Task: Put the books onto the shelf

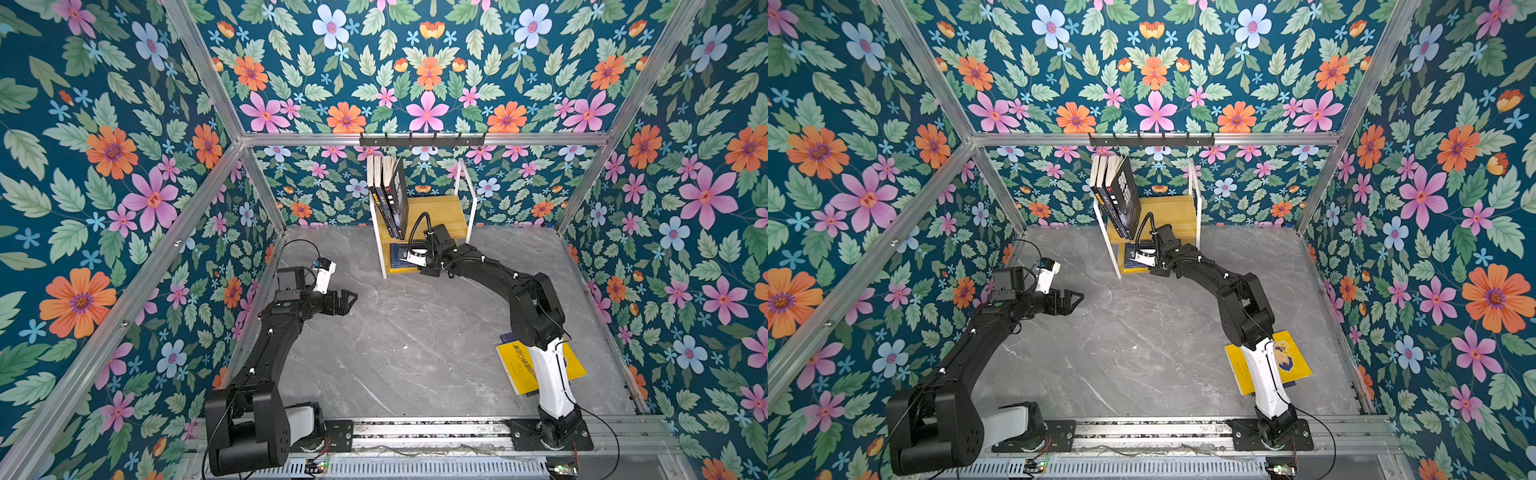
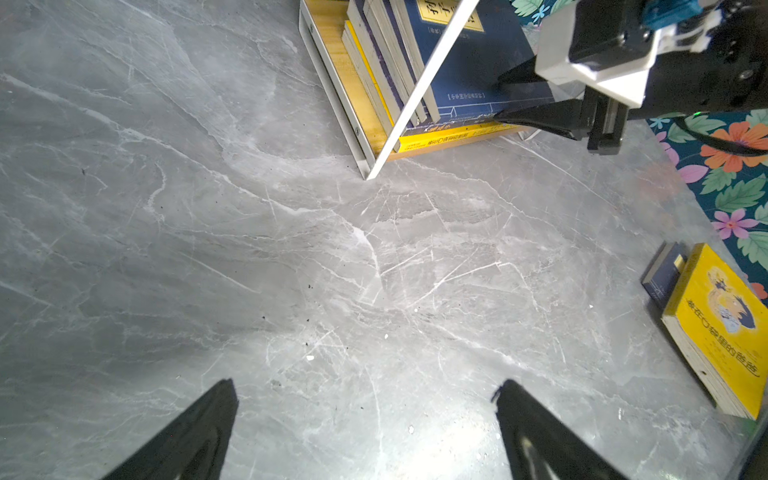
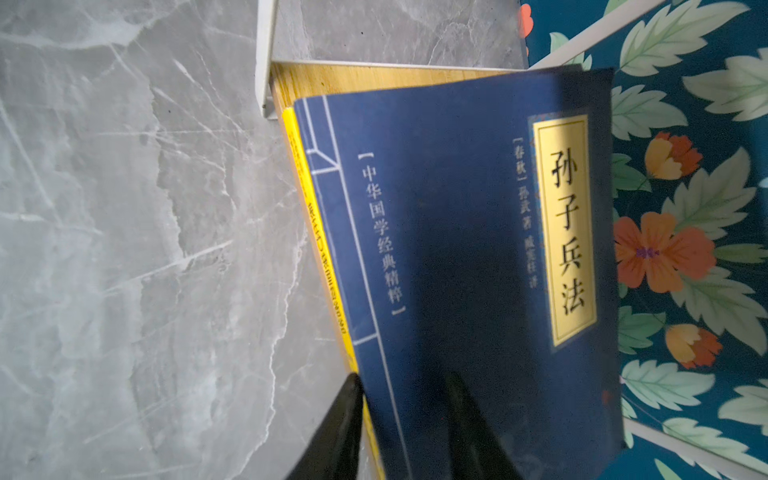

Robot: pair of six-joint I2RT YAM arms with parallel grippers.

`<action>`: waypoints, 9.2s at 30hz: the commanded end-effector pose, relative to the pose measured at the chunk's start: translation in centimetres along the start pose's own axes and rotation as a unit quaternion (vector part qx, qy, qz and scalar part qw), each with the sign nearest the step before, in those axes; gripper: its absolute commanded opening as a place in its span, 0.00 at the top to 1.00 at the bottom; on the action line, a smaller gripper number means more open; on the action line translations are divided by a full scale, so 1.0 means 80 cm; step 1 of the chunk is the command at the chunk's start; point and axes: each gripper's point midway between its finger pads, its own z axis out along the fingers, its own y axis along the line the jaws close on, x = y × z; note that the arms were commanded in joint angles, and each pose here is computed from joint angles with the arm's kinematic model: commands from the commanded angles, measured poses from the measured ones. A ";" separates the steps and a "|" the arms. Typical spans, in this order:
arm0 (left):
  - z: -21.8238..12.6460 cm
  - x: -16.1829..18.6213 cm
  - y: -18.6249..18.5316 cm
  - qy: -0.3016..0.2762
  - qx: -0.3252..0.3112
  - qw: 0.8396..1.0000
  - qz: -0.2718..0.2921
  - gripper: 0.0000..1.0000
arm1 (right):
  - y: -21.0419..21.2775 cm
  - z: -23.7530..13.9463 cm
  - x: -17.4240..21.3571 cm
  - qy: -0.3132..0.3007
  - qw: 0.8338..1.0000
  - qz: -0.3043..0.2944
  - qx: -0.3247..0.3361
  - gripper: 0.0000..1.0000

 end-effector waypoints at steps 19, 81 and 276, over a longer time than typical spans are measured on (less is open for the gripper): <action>-0.002 -0.003 -0.002 -0.004 0.005 1.000 0.000 0.00 | -0.009 -0.018 0.036 0.031 0.999 -0.040 0.014 0.56; 0.003 0.005 0.007 0.004 -0.001 1.000 -0.009 0.00 | -0.012 -0.053 0.065 -0.002 0.993 0.122 0.001 1.00; 0.115 0.054 -0.149 0.052 0.209 0.955 -0.206 0.04 | 0.343 -0.236 0.194 0.192 0.449 0.872 -0.043 0.23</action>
